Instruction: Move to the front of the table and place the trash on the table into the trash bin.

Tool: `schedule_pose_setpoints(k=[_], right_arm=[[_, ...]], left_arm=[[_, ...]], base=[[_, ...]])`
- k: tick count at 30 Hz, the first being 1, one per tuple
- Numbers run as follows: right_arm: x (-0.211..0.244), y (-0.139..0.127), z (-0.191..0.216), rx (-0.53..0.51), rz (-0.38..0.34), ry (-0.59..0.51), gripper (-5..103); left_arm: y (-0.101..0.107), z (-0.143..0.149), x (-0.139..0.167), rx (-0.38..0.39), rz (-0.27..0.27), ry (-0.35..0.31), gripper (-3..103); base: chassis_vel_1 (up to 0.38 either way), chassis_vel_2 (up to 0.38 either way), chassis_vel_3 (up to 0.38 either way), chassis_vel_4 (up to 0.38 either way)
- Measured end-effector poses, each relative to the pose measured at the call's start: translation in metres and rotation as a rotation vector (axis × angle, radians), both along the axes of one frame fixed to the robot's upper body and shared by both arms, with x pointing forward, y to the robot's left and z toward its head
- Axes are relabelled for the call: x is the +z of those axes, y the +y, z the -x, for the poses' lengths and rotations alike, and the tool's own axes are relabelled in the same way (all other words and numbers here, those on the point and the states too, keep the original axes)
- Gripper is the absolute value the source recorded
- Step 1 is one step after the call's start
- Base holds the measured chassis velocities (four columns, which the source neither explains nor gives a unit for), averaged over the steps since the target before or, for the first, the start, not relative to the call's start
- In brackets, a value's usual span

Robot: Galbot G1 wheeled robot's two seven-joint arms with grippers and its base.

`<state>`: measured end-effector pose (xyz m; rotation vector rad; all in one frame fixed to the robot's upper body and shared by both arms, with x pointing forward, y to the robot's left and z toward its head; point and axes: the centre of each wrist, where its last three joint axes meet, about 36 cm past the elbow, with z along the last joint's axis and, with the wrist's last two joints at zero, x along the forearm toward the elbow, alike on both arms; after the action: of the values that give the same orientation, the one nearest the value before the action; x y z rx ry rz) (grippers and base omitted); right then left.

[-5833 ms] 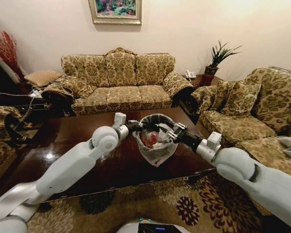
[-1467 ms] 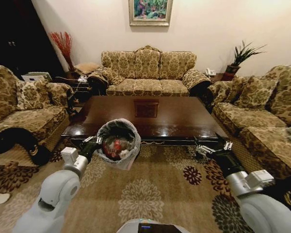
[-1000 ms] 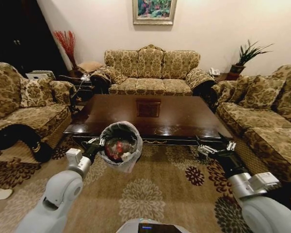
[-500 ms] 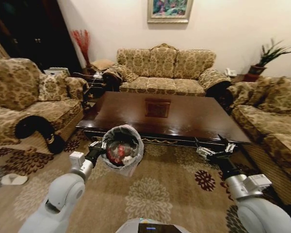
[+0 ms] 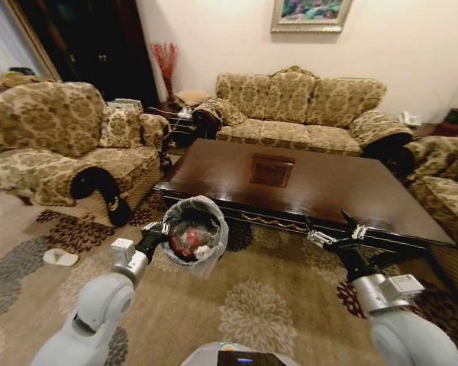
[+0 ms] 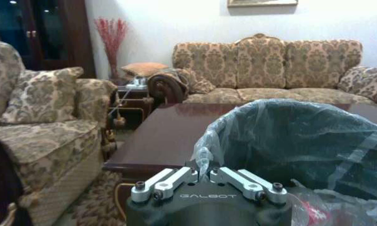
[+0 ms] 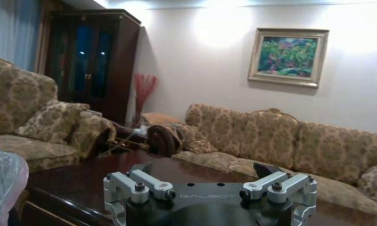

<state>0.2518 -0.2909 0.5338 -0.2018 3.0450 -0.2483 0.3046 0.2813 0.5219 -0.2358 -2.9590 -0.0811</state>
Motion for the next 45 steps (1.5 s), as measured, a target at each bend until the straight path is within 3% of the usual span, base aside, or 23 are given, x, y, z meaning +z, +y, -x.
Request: schedule_pose_setpoints(k=[15,45], right_arm=[[0.004,-0.005,0.003,-0.01,-0.019,-0.027,100],[0.003,0.0,0.009,-0.02,-0.009,-0.027,100]], left_arm=[[-0.005,0.007,0.001,0.018,0.044,-0.033,4],[-0.007,0.01,0.004,0.01,0.029,-0.031,4]], base=[[0.026,0.026,0.007,0.003],[0.003,0.004,-0.007,-0.006]])
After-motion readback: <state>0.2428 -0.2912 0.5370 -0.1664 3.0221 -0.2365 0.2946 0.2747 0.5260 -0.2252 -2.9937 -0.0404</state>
